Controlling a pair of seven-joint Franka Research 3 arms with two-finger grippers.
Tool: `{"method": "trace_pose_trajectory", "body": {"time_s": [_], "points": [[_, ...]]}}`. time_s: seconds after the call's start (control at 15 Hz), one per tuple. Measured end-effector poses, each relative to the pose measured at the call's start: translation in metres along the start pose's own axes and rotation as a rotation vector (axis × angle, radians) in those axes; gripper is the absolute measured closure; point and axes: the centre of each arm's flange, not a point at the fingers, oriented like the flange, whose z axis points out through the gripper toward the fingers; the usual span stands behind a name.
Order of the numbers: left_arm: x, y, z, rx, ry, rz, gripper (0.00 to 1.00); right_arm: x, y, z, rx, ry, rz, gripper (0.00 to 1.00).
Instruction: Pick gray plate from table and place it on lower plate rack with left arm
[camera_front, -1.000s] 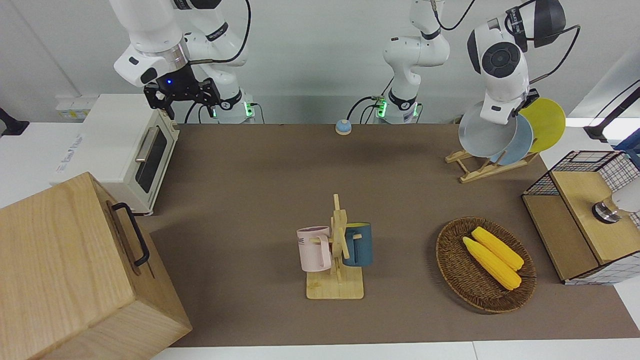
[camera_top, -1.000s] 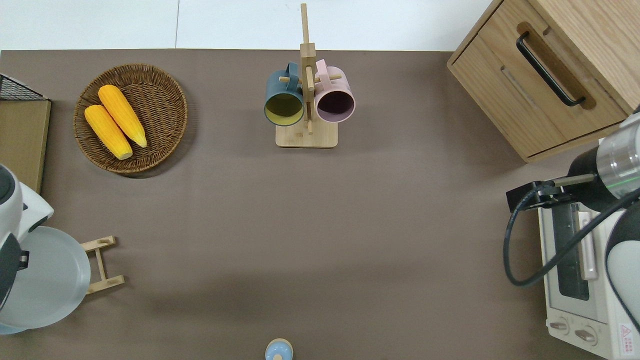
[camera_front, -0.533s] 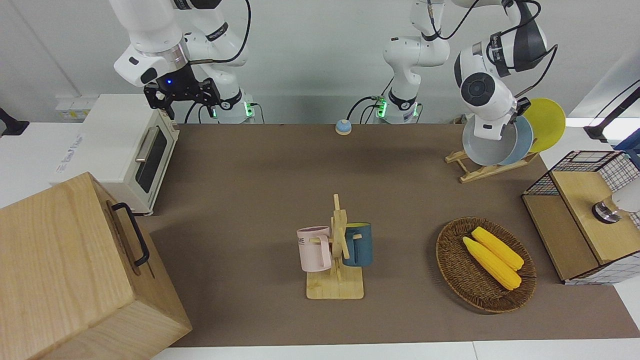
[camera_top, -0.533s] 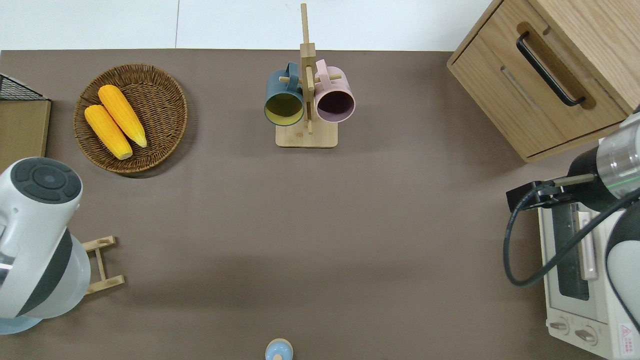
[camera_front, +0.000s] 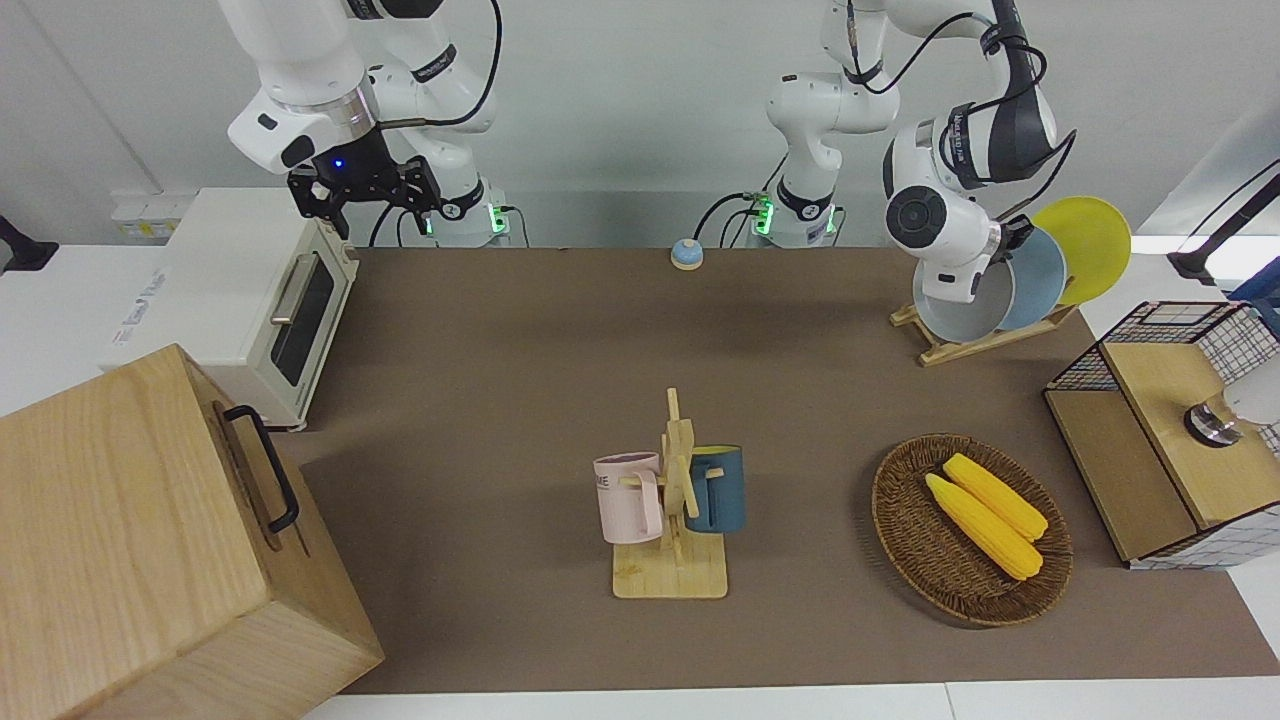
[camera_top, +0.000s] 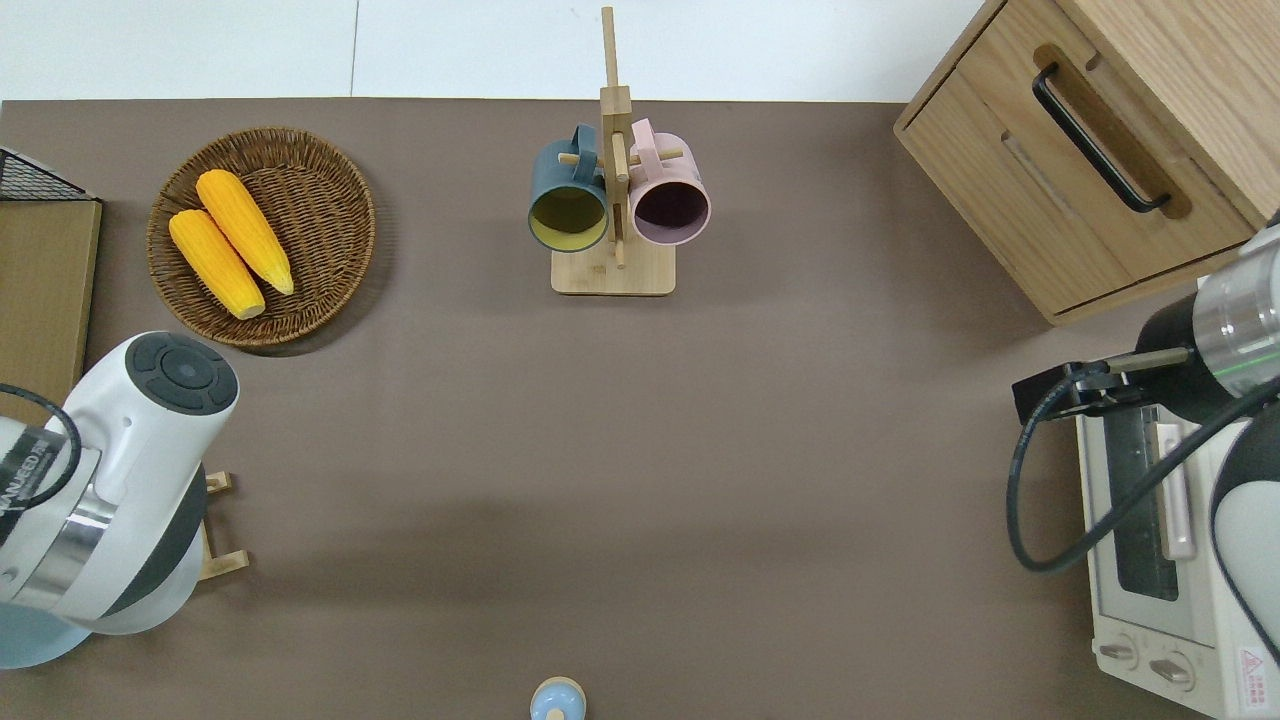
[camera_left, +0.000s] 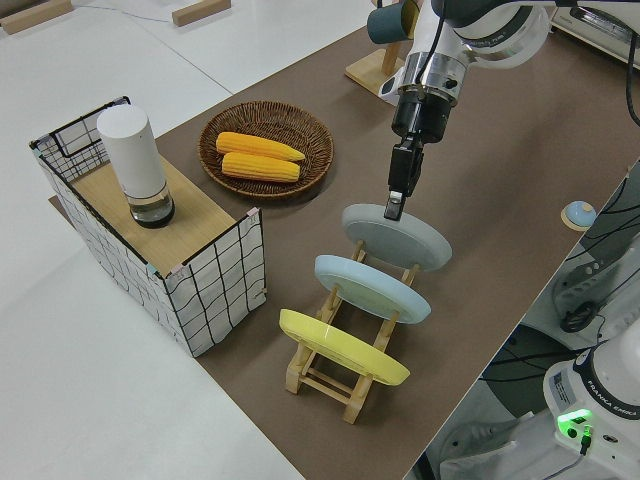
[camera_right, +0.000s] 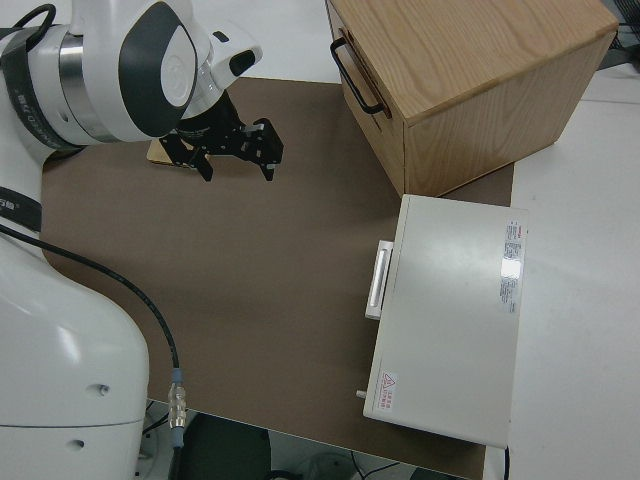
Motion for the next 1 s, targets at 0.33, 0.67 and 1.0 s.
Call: {"method": "trace_pose_trajectory", "body": {"time_s": [0.33,0.67,1.0], "points": [[0.008,0.018,0.006,0.007,-0.004,0.023,0.97,0.0,0.0,0.0,0.0,0.0,0.0,0.01],[0.01,0.023,0.008,0.009,-0.005,0.032,0.73,0.0,0.0,0.0,0.0,0.0,0.0,0.01],[0.01,0.024,0.007,0.004,-0.007,0.041,0.02,0.0,0.0,0.0,0.0,0.0,0.0,0.01]]}}
